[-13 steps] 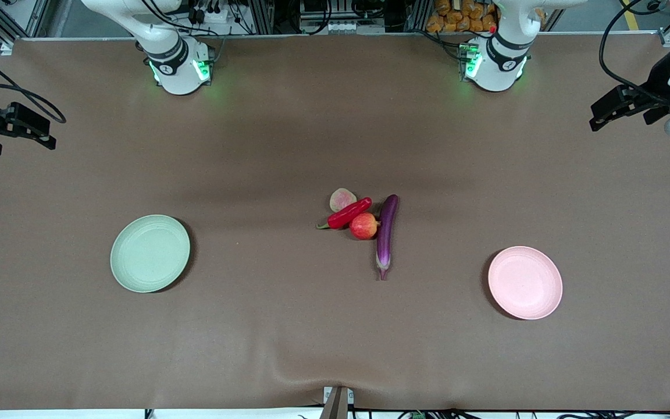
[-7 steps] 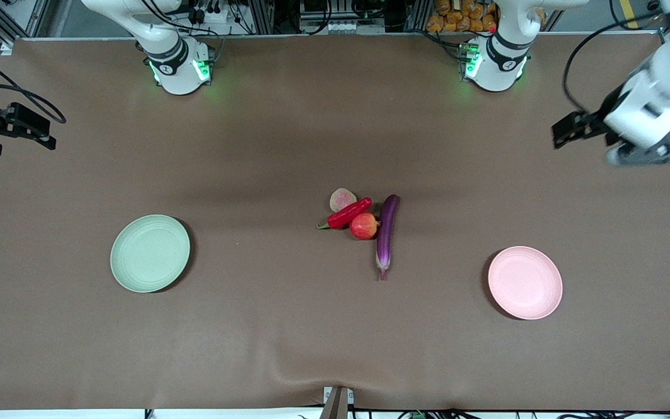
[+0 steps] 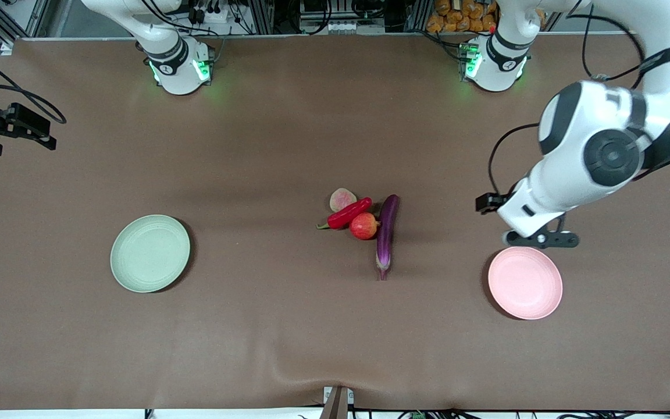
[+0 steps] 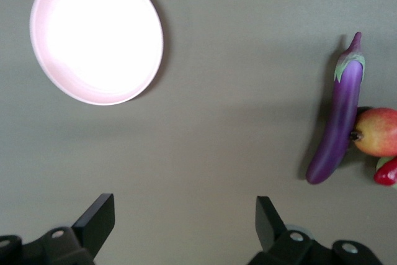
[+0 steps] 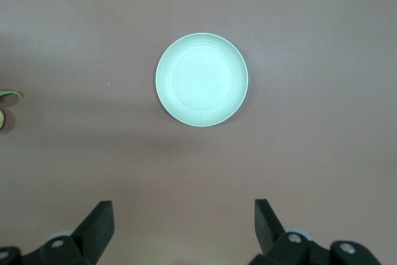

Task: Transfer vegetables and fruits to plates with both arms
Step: 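Reach the left gripper down to the purple eggplant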

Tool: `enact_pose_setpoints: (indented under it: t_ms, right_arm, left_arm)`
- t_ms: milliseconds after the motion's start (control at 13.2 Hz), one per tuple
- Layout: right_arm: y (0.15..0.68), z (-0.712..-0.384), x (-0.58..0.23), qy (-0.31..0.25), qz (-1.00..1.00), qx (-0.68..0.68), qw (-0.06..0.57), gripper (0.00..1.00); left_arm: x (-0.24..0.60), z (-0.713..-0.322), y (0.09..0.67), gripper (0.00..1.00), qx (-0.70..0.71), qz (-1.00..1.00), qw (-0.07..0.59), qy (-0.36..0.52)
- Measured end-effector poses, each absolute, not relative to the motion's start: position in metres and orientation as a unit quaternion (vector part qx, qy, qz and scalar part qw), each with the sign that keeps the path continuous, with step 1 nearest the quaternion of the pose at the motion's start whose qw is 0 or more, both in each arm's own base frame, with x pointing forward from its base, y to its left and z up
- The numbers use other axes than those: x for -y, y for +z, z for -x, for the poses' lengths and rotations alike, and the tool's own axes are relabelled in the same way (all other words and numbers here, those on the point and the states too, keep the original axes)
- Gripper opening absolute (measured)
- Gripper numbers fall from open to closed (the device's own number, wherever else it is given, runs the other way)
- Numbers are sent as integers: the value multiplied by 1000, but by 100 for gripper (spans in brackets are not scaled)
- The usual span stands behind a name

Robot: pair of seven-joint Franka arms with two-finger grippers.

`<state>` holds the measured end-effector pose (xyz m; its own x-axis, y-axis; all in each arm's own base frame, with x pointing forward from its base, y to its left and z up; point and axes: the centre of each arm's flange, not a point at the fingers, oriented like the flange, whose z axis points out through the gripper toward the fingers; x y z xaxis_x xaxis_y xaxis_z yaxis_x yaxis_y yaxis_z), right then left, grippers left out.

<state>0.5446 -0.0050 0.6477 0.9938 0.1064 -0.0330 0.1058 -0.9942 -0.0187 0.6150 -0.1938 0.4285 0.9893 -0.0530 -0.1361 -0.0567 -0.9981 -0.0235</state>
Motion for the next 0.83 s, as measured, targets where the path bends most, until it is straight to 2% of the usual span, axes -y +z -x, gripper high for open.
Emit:
enact_pose_setpoints:
  t_ms: [377,830]
  right_arm:
    - [648,-545,5,17,998,53,8,100]
    - [648,-545,5,17,998,53,9,100]
  left_arm:
    - [220,-608,378,100,-31,998,6,48]
    - [263,-564,302,100,-51,998,-12,16]
